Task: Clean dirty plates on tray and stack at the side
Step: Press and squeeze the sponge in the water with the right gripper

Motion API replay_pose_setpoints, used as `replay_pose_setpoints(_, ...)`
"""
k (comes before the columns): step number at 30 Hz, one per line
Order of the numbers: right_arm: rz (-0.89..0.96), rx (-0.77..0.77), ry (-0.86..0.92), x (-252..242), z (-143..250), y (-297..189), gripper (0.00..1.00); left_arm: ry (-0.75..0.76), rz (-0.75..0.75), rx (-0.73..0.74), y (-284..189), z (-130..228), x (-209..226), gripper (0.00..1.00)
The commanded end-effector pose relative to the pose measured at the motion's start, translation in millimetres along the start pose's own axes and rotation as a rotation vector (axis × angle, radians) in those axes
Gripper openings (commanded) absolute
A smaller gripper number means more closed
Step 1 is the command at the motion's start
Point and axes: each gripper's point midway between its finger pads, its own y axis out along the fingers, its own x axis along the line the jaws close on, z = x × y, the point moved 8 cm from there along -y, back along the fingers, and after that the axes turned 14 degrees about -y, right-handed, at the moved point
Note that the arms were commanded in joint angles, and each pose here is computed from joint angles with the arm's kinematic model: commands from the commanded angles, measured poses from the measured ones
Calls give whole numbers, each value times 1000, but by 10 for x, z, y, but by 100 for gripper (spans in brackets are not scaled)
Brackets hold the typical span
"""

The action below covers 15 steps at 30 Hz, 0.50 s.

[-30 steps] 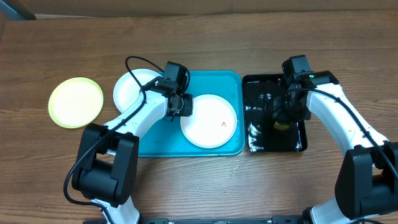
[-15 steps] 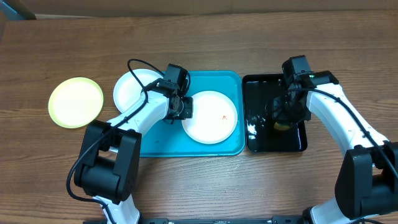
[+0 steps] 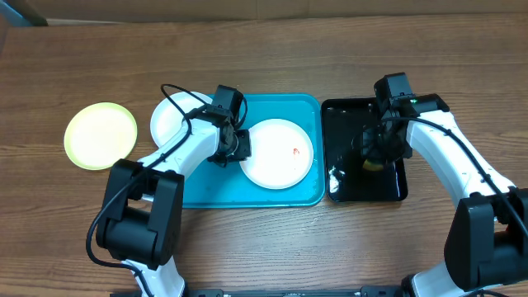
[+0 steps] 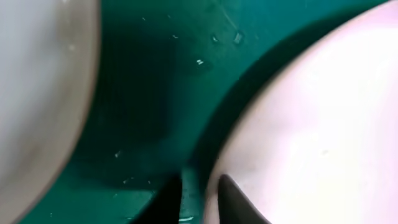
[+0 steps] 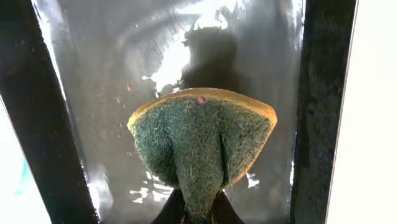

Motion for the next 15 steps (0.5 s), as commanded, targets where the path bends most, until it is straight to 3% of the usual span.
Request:
replay_pose_setpoints(1, 1, -32, -10, 1, -59, -67, 4, -6, -32, 11, 64, 13, 63, 5)
replay_pose_setpoints(7, 20, -83, -91, 79, -175, -159, 4, -5, -37, 17, 64, 26, 65, 4)
replay_pose_setpoints(15, 347, -130, -230, 335, -250, -316, 4, -5, -36, 17, 64, 26, 65, 6)
